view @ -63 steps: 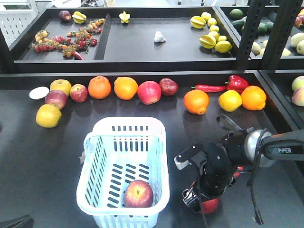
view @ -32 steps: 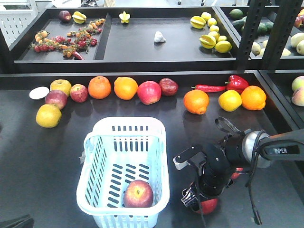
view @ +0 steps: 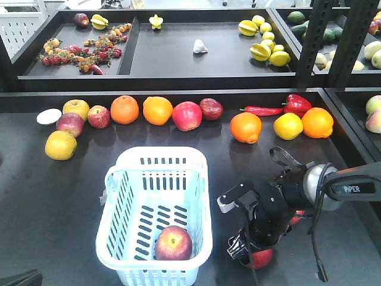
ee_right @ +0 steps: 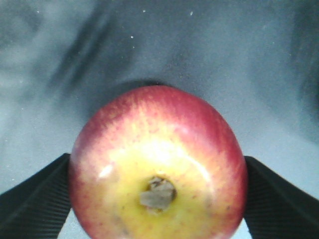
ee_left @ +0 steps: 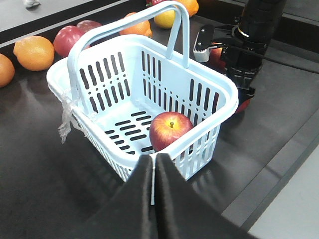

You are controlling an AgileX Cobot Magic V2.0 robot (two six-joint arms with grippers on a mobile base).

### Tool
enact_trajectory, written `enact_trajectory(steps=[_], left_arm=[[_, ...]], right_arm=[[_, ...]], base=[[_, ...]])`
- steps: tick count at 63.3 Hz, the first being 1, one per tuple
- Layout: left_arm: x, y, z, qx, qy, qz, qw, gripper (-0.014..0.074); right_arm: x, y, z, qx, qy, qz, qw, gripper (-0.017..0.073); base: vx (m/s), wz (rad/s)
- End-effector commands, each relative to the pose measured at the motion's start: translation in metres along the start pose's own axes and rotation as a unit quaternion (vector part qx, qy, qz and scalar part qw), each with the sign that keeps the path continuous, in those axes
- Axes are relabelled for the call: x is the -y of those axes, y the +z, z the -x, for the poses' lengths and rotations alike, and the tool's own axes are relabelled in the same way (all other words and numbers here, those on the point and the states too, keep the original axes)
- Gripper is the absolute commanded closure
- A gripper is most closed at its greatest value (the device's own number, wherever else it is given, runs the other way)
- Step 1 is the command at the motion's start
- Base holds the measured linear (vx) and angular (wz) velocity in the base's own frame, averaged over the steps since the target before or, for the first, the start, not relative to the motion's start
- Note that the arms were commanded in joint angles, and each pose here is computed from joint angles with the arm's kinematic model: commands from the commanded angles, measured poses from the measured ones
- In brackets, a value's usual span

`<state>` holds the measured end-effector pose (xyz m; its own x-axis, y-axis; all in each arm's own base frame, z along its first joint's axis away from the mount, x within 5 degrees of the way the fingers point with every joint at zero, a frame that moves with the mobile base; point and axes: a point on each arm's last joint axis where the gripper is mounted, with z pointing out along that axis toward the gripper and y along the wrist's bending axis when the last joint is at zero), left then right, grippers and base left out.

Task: Pick three apples into basket with both arms
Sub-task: 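Lower the right gripper onto the second red apple and close it, then lift the apple and carry it over the basket with the right gripper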

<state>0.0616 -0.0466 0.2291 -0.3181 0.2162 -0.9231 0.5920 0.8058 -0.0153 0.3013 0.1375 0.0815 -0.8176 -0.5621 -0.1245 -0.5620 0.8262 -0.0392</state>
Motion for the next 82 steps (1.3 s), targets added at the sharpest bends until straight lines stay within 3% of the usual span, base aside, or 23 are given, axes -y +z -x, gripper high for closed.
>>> enact_trajectory(steps=[1, 30, 52, 60, 68, 82], left_arm=[[-0.001, -0.003, 0.015, 0.045, -0.009, 0.003, 0.999, 0.0599], [-0.001, -0.003, 0.015, 0.045, -0.009, 0.003, 0.999, 0.0599], [-0.001, -0.003, 0.015, 0.045, -0.009, 0.003, 0.999, 0.0599], [-0.001, -0.003, 0.015, 0.045, -0.009, 0.003, 0.999, 0.0599], [-0.001, -0.003, 0.015, 0.045, -0.009, 0.003, 0.999, 0.0599], [-0.001, -0.003, 0.015, 0.045, -0.009, 0.003, 0.999, 0.0599]], right_arm=[[0.003, -0.020, 0.008, 0.028, 0.005, -0.004, 1.000, 0.0361], [0.003, -0.093, 0.009, 0.108, 0.021, -0.008, 0.994, 0.0357], [-0.001, -0.180, -0.018, 0.179, 0.019, -0.019, 0.984, 0.0355], [-0.006, -0.213, -0.032, 0.225, 0.032, -0.002, 0.974, 0.0355], [-0.016, -0.233, -0.041, 0.258, 0.040, 0.041, 0.965, 0.0355], [-0.055, -0.245, -0.040, 0.291, -0.039, 0.121, 0.948, 0.0351]], base=[[0.00, 0.00], [0.00, 0.00], [0.00, 0.00], [0.00, 0.00], [0.00, 0.00], [0.00, 0.00]])
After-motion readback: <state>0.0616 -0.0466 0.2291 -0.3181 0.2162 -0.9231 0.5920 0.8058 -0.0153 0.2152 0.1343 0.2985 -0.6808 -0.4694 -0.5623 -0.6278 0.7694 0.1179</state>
